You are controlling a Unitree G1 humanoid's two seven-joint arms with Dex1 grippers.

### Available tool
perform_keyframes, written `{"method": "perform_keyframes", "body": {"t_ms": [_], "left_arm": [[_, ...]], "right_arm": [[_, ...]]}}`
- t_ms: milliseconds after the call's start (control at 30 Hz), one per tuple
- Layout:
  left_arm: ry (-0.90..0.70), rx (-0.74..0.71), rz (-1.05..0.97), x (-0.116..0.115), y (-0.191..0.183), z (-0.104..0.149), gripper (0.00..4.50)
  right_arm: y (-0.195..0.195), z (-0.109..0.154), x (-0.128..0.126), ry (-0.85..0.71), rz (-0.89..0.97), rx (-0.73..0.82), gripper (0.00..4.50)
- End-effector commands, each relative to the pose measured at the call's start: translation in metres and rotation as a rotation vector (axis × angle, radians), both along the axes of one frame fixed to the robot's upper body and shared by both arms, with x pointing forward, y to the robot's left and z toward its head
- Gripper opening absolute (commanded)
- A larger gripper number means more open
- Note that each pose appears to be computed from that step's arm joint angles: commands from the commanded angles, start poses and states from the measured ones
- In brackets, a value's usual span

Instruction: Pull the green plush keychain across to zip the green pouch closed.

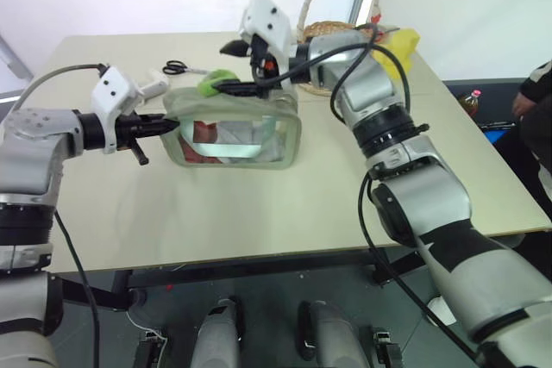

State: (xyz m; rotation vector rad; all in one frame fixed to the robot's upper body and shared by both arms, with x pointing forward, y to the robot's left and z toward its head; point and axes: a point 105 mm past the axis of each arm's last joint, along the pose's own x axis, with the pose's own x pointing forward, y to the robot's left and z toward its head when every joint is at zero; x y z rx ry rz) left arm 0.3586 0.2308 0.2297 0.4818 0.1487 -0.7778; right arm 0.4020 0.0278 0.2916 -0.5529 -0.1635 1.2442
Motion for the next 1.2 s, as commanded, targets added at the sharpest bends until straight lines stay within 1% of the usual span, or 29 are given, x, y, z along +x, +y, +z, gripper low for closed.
{"method": "perform_keyframes", "body": {"t_ms": [33,367,467,600,633,667,800,867,967,1067,1200], "left_arm": [[-0.061,-0.003,-0.023,-0.003,-0.004,0.016,0.00],[-0.061,-0.003,-0.028,-0.003,-0.006,0.015,0.00],[-0.061,-0.003,-0.029,-0.003,-0.007,0.015,0.00],[-0.062,-0.004,-0.029,-0.003,-0.007,0.016,0.00],[-0.062,-0.004,-0.030,-0.003,-0.007,0.016,0.00],[-0.062,-0.003,-0.030,-0.003,-0.007,0.016,0.00],[-0.067,-0.003,-0.030,-0.002,-0.007,0.017,0.00],[-0.068,-0.004,-0.030,-0.002,-0.008,0.018,0.00],[-0.070,-0.004,-0.030,-0.002,-0.008,0.018,0.00],[-0.071,-0.003,-0.022,-0.003,-0.005,0.018,0.00],[-0.071,-0.004,-0.015,-0.003,-0.003,0.016,0.00]], "right_arm": [[0.009,0.015,-0.003,-0.050,0.008,-0.001,3.44],[0.020,0.013,-0.001,-0.055,0.010,-0.020,3.44],[0.020,0.011,0.000,-0.052,0.007,-0.021,2.62],[0.017,0.004,0.003,-0.043,-0.005,-0.042,0.59],[0.016,0.003,0.003,-0.046,-0.009,-0.049,0.14],[0.015,0.002,0.004,-0.052,-0.014,-0.058,0.06],[0.013,0.002,0.005,-0.066,-0.020,-0.066,0.06],[0.010,0.007,0.006,-0.078,-0.029,-0.053,0.06],[-0.001,0.025,0.005,-0.101,-0.041,-0.008,0.06],[-0.022,0.044,0.004,-0.126,-0.086,0.051,0.06],[-0.065,0.054,0.006,-0.175,-0.226,0.076,0.06]]}}
